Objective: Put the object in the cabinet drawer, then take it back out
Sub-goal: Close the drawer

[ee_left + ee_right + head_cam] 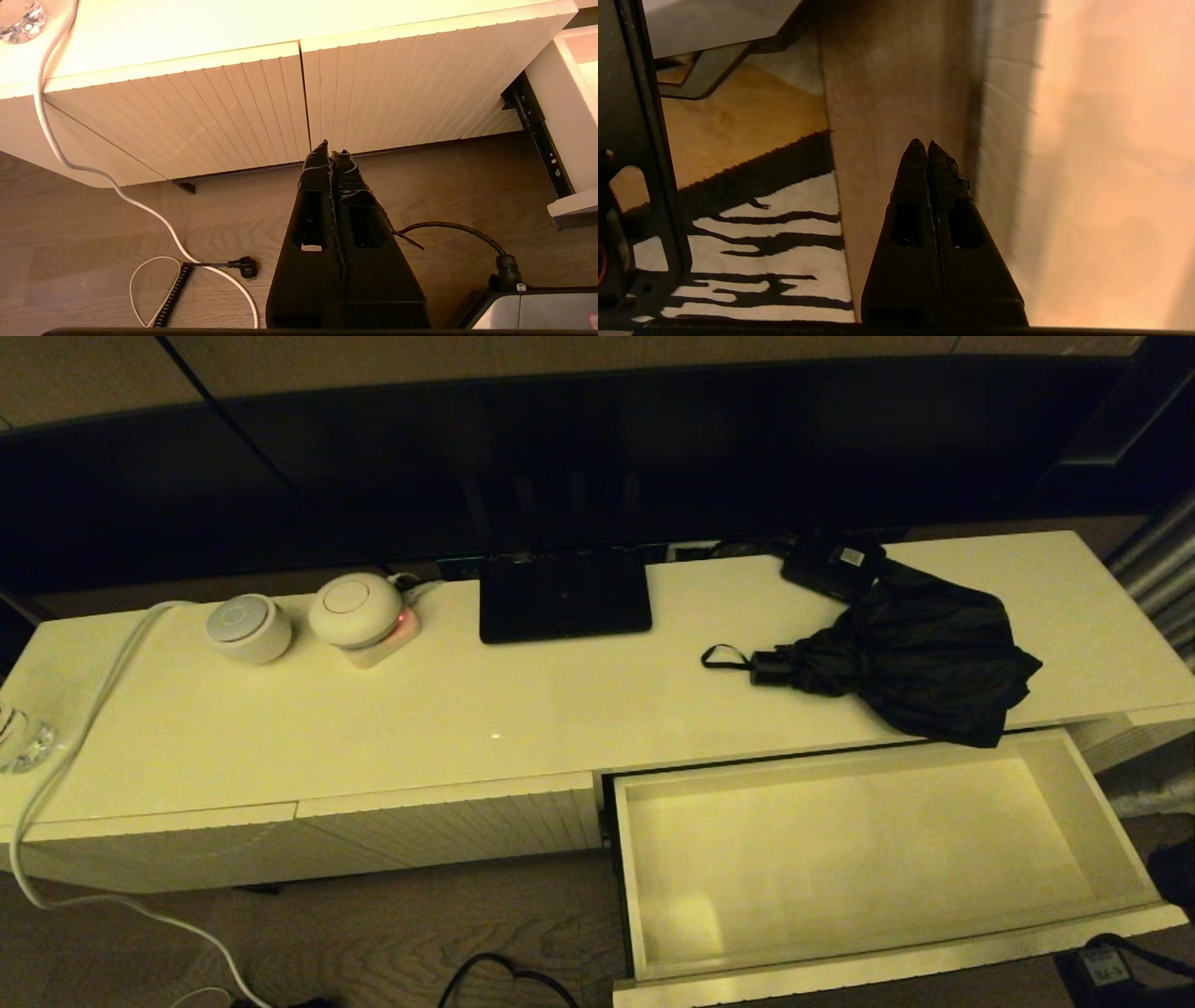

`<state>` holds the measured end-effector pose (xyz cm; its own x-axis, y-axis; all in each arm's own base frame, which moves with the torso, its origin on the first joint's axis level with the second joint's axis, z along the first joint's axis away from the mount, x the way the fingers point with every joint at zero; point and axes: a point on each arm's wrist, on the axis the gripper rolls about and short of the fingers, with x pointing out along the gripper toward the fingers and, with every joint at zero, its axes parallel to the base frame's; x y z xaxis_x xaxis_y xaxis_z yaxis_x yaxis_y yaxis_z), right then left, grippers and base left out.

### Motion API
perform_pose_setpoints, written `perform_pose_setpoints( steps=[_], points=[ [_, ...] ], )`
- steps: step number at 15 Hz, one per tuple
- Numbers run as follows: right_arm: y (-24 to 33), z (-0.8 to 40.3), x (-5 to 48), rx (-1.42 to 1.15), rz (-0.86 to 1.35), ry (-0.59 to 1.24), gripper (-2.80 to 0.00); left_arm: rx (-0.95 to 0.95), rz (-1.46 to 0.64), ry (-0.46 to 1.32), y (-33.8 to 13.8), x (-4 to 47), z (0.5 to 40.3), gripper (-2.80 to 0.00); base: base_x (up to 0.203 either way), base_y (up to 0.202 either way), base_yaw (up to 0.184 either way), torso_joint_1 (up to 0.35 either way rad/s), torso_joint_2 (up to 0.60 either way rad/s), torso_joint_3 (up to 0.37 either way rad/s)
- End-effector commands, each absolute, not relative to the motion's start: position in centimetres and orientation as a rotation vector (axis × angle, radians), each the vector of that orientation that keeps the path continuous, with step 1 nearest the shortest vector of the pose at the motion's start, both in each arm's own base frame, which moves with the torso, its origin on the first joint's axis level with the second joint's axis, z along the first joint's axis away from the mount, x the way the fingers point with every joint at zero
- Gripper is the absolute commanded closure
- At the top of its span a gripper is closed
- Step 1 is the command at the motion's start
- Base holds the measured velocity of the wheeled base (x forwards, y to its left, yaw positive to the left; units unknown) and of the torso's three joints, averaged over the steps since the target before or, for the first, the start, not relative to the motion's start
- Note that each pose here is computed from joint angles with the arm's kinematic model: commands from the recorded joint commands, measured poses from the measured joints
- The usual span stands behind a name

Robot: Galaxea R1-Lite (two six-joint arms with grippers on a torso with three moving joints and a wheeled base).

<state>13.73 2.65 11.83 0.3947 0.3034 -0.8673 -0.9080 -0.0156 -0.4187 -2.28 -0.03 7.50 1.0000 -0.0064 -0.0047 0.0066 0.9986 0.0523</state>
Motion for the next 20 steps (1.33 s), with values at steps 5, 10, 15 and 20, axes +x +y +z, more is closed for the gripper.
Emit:
perform_pose_setpoints(
  steps=[5,10,15,20],
  points=[
    [2.8,8.9,15.5,-1.206,1.101,0.692,0.0,0.053,-0.006,0.008,0.0,-2.3,7.4,0.0,0.0,0.0,0.0,0.0,0.0,0.0],
    [1.9,9.3,17.3,-1.253,0.913,0.642,0.0,0.052,-0.006,0.008,0.0,-2.3,7.4,0.0,0.0,0.0,0.0,0.0,0.0,0.0],
    [1.9,8.9,18.8,-1.216,0.761,0.603,0.0,0.052,-0.006,0.008,0.0,-2.3,7.4,0.0,0.0,0.0,0.0,0.0,0.0,0.0],
    [1.7,8.6,21.1,-1.223,0.711,0.564,0.0,0.052,-0.006,0.008,0.0,-2.3,7.4,0.0,0.0,0.0,0.0,0.0,0.0,0.0]
  ],
)
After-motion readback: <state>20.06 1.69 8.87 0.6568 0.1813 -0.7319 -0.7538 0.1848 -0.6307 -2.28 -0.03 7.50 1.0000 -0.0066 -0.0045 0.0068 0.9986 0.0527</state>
